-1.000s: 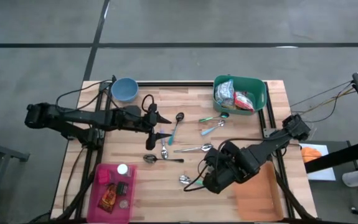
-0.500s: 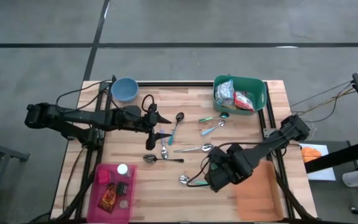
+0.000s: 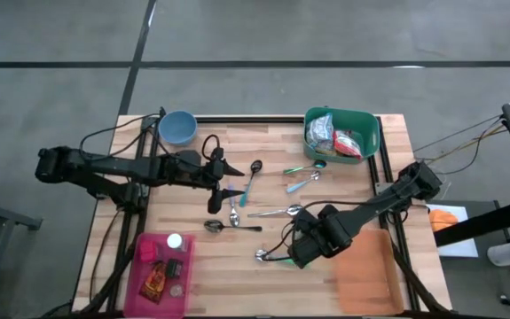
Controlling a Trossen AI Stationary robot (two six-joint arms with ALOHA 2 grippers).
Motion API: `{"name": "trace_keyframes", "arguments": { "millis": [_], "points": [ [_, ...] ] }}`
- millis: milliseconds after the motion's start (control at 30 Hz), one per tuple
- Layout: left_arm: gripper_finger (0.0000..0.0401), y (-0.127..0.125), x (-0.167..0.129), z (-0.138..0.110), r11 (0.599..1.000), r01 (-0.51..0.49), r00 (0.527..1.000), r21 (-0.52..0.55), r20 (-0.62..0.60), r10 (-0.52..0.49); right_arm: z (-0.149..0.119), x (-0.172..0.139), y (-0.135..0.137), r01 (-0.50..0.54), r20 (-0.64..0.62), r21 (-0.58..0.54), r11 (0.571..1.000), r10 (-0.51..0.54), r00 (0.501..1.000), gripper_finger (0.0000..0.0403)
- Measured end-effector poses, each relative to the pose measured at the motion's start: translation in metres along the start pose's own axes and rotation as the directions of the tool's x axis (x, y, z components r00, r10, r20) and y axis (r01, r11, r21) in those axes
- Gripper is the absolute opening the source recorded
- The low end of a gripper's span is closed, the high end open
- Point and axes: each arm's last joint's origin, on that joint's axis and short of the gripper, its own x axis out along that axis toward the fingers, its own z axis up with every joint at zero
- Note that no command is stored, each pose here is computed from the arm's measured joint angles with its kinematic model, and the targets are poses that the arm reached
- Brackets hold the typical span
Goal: Pick & Place Food Item
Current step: Put the green seasoning bottle into the pink bin
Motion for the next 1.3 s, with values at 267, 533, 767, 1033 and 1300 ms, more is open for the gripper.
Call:
{"name": "trace_keyframes", "arguments": {
  "millis": [267, 533, 767, 1033, 1300],
  "points": [
    [0.0269, 0.0, 0.0, 0.0, 1.0, 0.0, 1.0, 0.0, 0.0, 0.0, 0.004, 0.016, -0.003, -0.012, -0.046, -0.011, 1.0, 0.011, 0.999, 0.04],
    [0.0269, 0.0, 0.0, 0.0, 1.0, 0.0, 1.0, 0.0, 0.0, 0.0, -0.003, 0.041, -0.004, -0.035, -0.057, -0.022, 0.999, 0.034, 0.998, 0.04],
    [0.0269, 0.0, 0.0, 0.0, 1.0, 0.0, 1.0, 0.0, 0.0, 0.0, -0.006, 0.049, -0.006, -0.026, -0.059, -0.034, 0.999, 0.024, 0.998, 0.04],
    [0.0269, 0.0, 0.0, 0.0, 1.0, 0.0, 1.0, 0.0, 0.0, 0.0, -0.011, 0.063, -0.008, -0.04, -0.079, -0.055, 0.998, 0.035, 0.996, 0.04],
    [0.0269, 0.0, 0.0, 0.0, 1.0, 0.0, 1.0, 0.0, 0.0, 0.0, -0.013, 0.069, -0.011, -0.029, -0.081, -0.034, 0.999, 0.026, 0.996, 0.04]
  ]
}}
